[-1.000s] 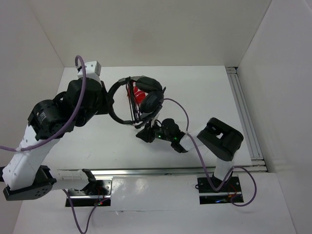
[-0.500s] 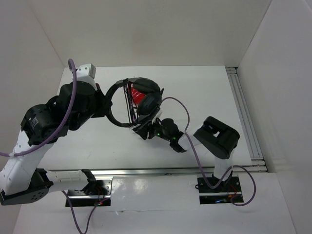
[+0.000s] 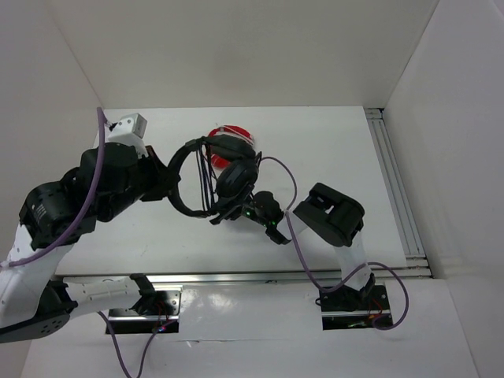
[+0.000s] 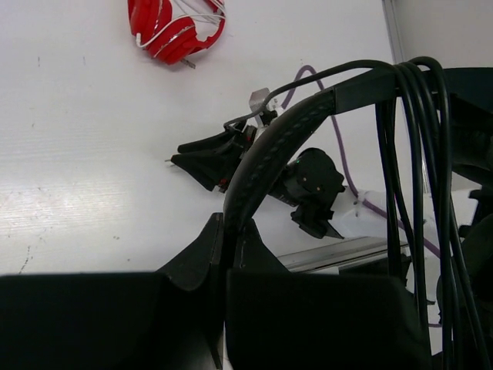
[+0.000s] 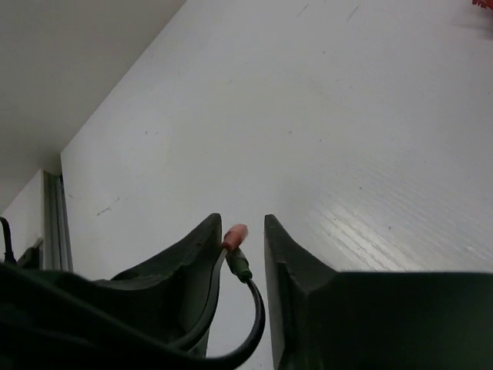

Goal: Wrap the headphones

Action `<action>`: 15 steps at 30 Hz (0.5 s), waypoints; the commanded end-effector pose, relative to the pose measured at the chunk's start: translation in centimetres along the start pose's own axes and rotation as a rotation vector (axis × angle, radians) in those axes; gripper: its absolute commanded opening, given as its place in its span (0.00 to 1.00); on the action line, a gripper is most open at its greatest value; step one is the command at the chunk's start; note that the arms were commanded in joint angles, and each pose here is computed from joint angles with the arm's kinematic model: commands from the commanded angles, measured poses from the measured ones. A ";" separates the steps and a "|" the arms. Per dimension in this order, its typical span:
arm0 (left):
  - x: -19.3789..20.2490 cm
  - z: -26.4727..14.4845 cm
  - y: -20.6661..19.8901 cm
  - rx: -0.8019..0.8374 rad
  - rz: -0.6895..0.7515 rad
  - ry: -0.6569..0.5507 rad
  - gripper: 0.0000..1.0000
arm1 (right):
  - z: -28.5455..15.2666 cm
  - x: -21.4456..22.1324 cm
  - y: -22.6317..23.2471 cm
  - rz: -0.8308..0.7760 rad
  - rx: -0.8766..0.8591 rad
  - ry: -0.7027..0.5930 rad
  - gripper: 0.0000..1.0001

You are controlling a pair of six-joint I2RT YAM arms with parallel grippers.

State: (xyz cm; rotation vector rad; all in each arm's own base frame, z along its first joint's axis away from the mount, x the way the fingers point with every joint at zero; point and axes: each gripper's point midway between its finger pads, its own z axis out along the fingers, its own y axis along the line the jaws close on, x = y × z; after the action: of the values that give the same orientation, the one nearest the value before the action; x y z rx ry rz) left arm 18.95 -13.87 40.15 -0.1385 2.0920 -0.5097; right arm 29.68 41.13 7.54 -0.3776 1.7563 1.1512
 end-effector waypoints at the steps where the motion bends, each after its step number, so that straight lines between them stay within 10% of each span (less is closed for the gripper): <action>1: -2.1 -1.3 -1.8 0.104 -0.106 -0.076 0.00 | 1.2 -3.9 2.6 0.037 -0.118 -0.158 0.36; 7: -1.6 -1.1 -1.6 0.093 -0.108 -0.063 0.00 | 1.0 -5.0 2.4 0.028 -0.098 -0.202 0.08; 15: -3.3 0.0 0.5 -0.067 -0.095 -0.137 0.00 | -2.1 -2.0 1.3 -0.026 0.025 -0.120 0.00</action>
State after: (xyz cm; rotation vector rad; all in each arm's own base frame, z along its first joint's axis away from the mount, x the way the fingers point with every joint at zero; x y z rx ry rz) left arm 19.11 -13.18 39.88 -0.1789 2.0879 -0.4779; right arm 29.46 40.25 7.36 -0.3160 1.7497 1.1533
